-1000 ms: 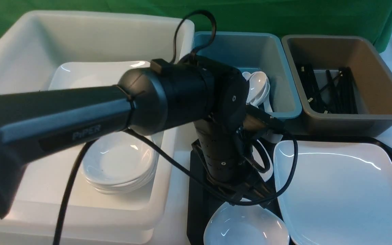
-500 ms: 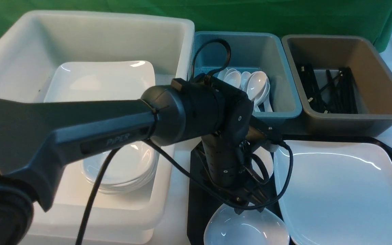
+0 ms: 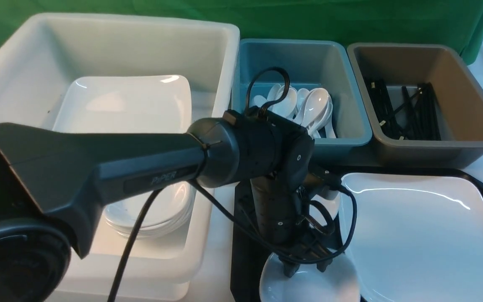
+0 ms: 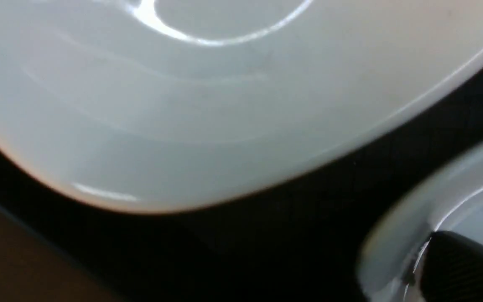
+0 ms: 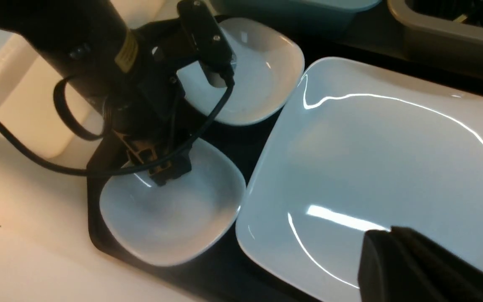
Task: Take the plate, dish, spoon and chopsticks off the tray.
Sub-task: Use the left arm to grab a small plate from the dinner plate, then use the left arm to put the small plate into the large storage box on the left
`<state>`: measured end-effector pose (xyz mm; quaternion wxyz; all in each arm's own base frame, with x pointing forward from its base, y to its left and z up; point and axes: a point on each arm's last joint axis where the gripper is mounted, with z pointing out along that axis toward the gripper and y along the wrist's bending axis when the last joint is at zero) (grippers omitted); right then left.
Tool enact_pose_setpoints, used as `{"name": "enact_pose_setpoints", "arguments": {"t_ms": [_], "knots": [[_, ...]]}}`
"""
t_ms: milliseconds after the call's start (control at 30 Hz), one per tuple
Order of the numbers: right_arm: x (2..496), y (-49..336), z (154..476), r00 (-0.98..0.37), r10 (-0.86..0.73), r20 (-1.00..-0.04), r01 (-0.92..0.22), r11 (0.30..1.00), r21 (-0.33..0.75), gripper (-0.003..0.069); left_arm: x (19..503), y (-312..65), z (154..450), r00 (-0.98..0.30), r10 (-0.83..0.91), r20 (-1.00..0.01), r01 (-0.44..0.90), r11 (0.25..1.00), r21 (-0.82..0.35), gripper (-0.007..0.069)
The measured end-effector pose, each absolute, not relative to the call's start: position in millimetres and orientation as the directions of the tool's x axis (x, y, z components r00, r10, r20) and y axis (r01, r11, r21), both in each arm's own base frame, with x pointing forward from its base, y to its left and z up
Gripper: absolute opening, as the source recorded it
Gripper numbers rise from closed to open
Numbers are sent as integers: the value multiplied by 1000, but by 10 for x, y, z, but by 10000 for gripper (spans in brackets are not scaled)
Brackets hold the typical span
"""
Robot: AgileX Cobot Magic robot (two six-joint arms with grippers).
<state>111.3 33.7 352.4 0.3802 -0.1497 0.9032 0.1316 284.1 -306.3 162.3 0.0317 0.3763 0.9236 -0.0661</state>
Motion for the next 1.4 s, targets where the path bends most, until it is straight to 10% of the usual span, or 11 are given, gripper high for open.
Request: {"name": "enact_pose_setpoints", "arguments": {"t_ms": [400, 767, 1100, 1400], "knots": [[1128, 334, 3537, -653, -164, -740, -366, 923, 118, 37, 2730, -2947, 2264, -701, 685, -198, 709, 698, -98, 49], [1121, 387, 3561, -607, -215, -765, -448, 888, 106, 37, 2723, -2524, 3139, -756, 510, -411, 630, 736, -247, 37], [1307, 704, 3942, -466, -242, -851, -735, 642, 220, 36, 2976, -1177, 3738, -814, 269, -515, 457, 843, -283, 36], [1681, 1362, 4030, -464, -380, -800, -842, 470, 265, 29, 2984, -110, 3399, -868, 155, -473, 297, 923, -243, 36]]}}
